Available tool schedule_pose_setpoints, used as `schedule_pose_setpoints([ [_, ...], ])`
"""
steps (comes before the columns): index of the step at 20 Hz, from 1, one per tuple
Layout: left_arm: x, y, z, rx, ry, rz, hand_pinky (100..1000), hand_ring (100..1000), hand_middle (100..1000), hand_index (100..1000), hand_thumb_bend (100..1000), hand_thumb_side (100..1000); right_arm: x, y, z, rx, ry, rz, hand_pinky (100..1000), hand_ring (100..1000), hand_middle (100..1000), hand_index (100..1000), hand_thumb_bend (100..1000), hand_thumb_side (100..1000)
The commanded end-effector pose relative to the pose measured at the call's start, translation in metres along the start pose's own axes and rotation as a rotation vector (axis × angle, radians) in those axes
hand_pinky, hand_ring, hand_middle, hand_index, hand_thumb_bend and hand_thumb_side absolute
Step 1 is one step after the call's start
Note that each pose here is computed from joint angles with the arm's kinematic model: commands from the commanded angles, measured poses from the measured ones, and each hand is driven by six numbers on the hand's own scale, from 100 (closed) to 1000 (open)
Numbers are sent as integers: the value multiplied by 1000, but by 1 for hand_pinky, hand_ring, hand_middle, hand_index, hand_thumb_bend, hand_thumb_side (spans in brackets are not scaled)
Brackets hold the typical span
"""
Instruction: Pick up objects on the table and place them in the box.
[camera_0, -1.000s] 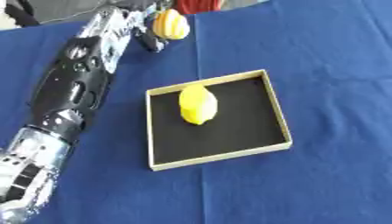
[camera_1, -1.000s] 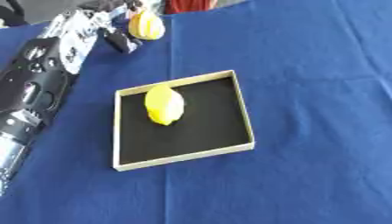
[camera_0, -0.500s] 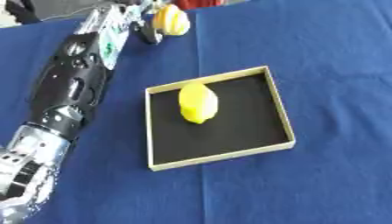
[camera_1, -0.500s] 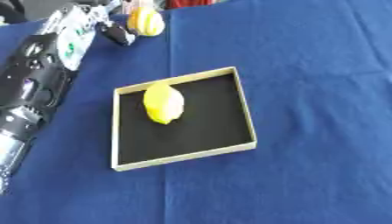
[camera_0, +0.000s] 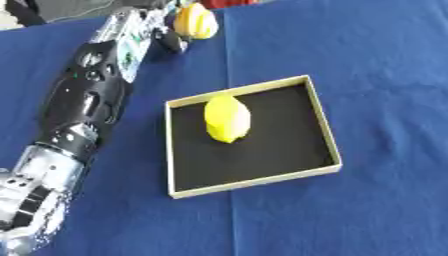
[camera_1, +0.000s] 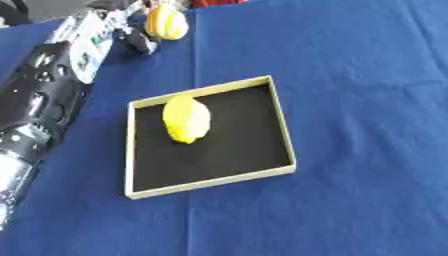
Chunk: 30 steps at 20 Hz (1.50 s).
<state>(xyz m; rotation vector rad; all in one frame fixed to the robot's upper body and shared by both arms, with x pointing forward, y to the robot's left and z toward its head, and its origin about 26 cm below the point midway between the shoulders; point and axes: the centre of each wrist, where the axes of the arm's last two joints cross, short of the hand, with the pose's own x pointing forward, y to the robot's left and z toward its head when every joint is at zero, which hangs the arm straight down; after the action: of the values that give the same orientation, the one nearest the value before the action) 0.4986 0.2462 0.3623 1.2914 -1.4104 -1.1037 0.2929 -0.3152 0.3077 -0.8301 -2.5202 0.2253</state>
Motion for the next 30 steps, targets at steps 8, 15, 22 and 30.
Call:
schedule_pose_setpoints([
  [8,-9,17,2,46,14,30,882,910,789,953,199,100,5,0,-1,11,-12,18,795,890,727,783,100,828],
  [15,-7,13,1,51,9,38,860,786,645,707,100,100,3,0,2,6,6,26,795,890,726,783,100,826],
  [22,-4,15,2,149,26,38,838,711,592,558,100,100,1,0,5,9,23,32,795,890,726,783,100,827],
  [30,6,26,8,235,-24,0,831,695,595,541,100,100,-2,-4,8,4,35,44,796,888,724,785,100,823],
])
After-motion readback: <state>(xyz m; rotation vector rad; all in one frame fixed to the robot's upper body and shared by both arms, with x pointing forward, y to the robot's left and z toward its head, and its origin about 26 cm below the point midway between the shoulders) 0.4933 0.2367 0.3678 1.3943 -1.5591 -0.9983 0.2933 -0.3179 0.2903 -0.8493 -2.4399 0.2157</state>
